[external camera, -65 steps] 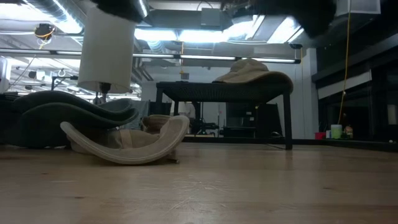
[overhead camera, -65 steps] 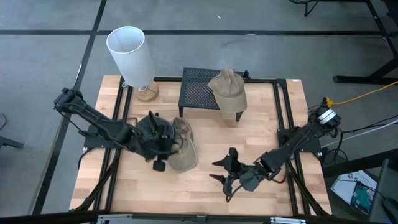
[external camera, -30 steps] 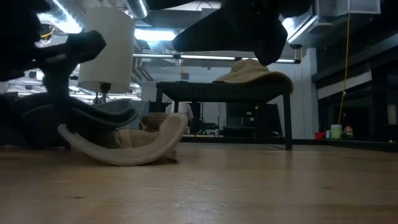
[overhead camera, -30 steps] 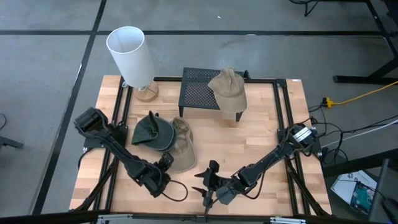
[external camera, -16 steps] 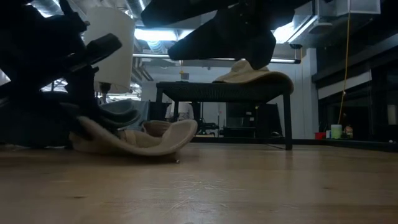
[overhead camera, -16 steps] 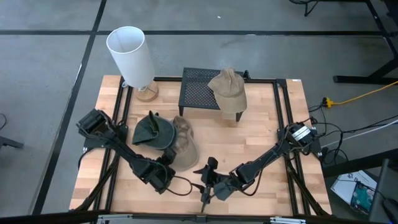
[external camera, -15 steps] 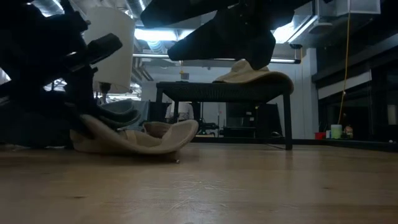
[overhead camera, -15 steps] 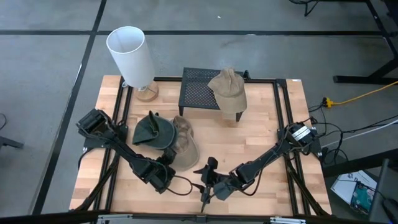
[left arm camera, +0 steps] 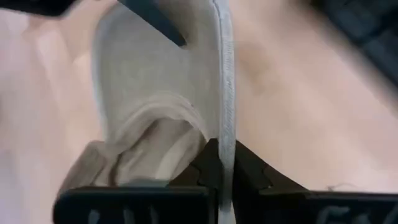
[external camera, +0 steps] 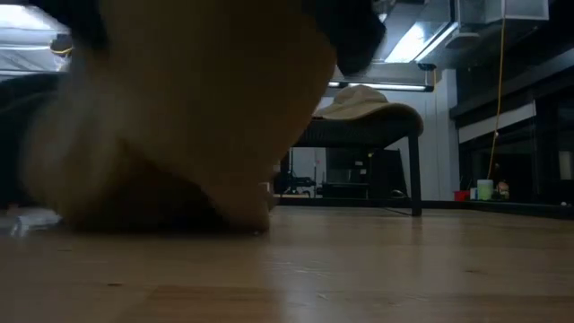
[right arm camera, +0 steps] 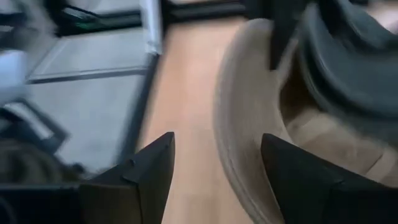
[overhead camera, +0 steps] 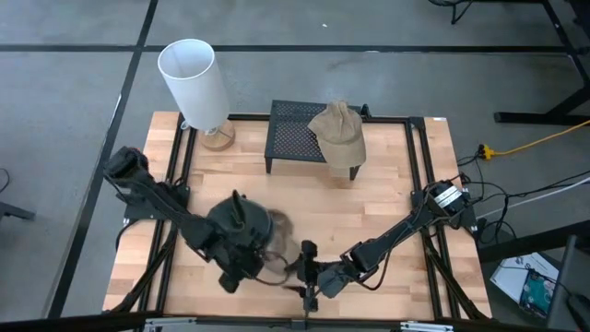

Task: Pick & Place hat
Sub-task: Put the brown cap on the shelf

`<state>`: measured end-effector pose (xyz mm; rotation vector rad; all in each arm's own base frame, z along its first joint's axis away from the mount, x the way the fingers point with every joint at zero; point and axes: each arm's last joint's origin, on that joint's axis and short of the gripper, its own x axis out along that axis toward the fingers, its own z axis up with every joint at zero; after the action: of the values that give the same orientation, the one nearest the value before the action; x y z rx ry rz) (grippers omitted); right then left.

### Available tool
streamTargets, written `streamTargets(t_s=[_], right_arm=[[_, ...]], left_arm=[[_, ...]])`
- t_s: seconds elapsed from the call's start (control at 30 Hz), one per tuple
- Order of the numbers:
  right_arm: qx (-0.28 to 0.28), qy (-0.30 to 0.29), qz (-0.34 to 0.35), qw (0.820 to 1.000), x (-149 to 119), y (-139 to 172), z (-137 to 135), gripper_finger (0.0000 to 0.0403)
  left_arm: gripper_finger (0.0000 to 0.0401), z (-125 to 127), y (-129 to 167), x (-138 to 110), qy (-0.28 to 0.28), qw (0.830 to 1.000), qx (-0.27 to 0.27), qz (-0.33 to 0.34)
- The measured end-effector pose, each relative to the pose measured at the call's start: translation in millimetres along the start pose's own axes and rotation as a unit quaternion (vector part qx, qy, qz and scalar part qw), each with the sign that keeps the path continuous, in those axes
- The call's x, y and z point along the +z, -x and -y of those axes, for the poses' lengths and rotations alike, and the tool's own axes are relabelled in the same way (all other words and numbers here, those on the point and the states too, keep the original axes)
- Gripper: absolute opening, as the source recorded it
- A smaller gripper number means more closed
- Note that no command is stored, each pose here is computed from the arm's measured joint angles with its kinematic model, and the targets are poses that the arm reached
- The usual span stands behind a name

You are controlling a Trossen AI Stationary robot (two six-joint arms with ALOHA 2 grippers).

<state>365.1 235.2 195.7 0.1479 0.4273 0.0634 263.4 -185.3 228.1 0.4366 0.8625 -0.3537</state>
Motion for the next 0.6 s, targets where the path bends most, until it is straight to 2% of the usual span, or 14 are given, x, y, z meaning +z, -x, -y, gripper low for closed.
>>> streamTargets(t_s=[0.1,0.2,0.33,0.4,0.47,0.53,0.6], right_arm=[[0.042,0.017,0.015,0.999,19,6,-11,0.0238],[0.075,0.058,0.032,0.995,38,12,-27,0.0238],[0.064,0.125,0.051,0.989,63,28,-52,0.0239],[0.019,0.158,0.044,0.986,71,40,-63,0.0239],[-0.06,0.186,0.041,0.98,75,53,-74,0.0239],[-0.142,0.202,0.045,0.968,75,65,-79,0.0239],[-0.188,0.211,0.056,0.958,76,74,-84,0.0239]], left_arm=[[0.0007,-7,25,9,0.04,0.996,-0.046,0.061],[0.0007,-14,50,13,0.075,0.988,-0.086,0.104],[0.0007,-21,80,16,0.09,0.976,-0.112,0.162],[0.0007,-24,94,17,0.105,0.967,-0.132,0.191],[0.0007,-25,101,20,0.114,0.957,-0.157,0.214],[0.0007,-23,106,22,0.11,0.951,-0.178,0.228],[0.0007,-21,110,23,0.103,0.948,-0.184,0.237]])
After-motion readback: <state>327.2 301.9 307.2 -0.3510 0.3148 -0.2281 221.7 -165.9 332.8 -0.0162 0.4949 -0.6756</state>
